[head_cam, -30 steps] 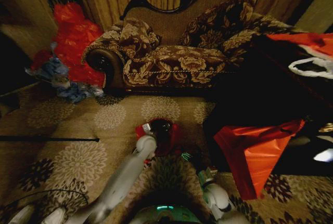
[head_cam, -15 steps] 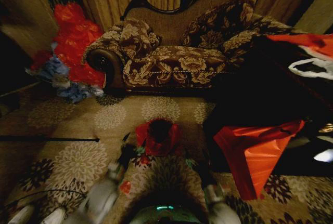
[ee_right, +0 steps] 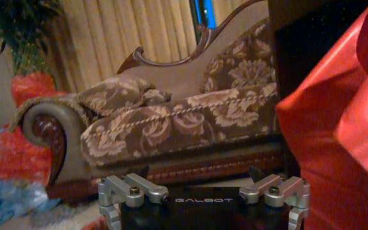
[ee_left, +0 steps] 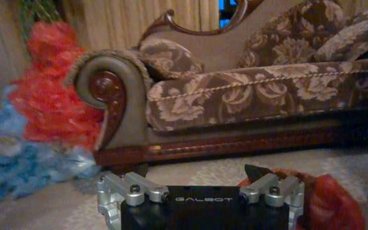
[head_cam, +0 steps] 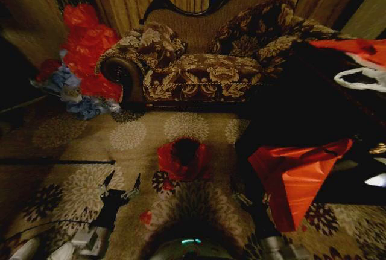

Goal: Place a garbage bag over the trash bin.

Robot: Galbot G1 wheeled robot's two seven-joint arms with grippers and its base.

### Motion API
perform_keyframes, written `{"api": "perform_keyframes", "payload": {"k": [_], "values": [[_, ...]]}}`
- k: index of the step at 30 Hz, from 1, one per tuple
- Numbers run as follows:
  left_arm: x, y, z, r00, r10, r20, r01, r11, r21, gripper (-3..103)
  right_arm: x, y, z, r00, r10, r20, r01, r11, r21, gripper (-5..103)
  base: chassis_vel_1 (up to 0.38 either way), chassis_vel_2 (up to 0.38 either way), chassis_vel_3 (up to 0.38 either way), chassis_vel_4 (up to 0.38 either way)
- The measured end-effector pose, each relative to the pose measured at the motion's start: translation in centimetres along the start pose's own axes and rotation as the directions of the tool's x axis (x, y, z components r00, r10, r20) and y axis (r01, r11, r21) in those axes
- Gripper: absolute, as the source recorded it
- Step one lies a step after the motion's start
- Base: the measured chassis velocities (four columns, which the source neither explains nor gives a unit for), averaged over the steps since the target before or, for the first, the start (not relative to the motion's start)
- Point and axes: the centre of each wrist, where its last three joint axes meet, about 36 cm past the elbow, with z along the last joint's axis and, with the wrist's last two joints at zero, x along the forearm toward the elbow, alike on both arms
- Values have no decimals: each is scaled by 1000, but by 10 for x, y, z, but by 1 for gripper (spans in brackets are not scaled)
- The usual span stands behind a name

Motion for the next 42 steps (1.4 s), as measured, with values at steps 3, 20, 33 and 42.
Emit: {"api": "perform_keyframes", "payload": {"k": [3,20,33,42], "values": [[-12,-6,-11,1000,15,-16,-15,1000,6,100,-12,-3,-6,1000,20,3,-20,1000,-11,100,0,0,0,0],[-55,-5,-8,996,46,-74,-46,999,7,100,-45,-26,-5,998,31,-51,-34,998,-61,100,0,0,0,0],[-54,-5,-7,996,46,-75,-45,999,8,100,-45,-26,-5,998,31,-52,-34,998,-61,100,0,0,0,0],[-54,-5,-7,996,45,-75,-44,999,8,100,-45,-26,-4,998,31,-52,-34,998,-60,100,0,0,0,0]]}}
